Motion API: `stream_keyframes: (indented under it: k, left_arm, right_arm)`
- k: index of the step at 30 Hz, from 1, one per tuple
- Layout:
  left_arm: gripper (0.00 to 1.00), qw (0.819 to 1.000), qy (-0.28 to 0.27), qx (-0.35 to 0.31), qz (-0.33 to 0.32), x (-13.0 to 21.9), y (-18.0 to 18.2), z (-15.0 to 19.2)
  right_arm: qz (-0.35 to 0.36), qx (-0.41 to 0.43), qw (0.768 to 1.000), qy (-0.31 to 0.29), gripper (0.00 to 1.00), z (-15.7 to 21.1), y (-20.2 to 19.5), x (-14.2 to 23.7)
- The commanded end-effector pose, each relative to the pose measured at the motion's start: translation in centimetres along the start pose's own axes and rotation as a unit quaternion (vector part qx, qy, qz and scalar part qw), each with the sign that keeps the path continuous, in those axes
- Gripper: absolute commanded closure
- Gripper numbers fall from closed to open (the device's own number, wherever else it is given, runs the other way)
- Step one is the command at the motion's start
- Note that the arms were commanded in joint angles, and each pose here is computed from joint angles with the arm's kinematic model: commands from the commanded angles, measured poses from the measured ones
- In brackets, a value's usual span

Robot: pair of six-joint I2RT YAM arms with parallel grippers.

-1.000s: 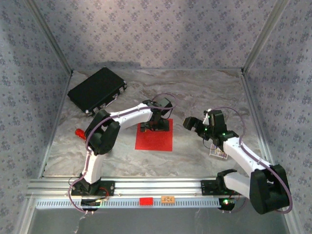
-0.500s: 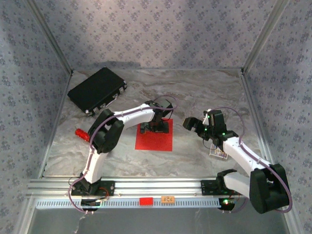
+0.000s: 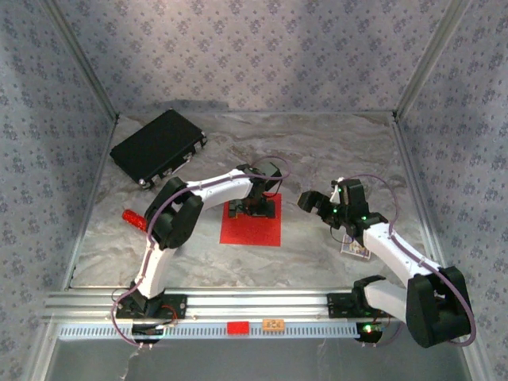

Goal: Fold a paper plane with a square sheet of paper (pick it up from the middle)
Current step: First fold the square sheet of paper in half at the center of the table.

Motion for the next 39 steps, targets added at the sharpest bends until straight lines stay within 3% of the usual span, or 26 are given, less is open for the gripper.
stream_keyframes:
  k: [1, 18, 39]
  left_arm:
    - [0.00, 1.000, 0.010, -0.005, -0.011, -0.7, 0.0, 0.1]
    - [0.00, 0.999, 0.043, 0.009, -0.031, -3.9, 0.9, 1.6]
    - [0.02, 0.999, 0.033, -0.008, -0.038, -3.6, 0.4, 1.7]
  right_arm:
    - [0.003, 0.007, 1.000, 0.000, 0.01, -0.4, 0.4, 0.2]
    - [0.013, 0.002, 1.000, 0.000, 0.02, -0.4, 0.3, 0.2]
    - [0.025, -0.004, 1.000, -0.003, 0.02, -0.5, 0.1, 0.4]
Point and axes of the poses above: each hand's point on the last joint's axis, 136 mm out from that joint toward the fingers, its own x axis back along the fingers, its own y axis along the line the jaws close on, z = x × y, the point moved 10 cm from there along x, back along the fingers, and after that the axes turned 5 degrees about x, right-handed, at the moved point
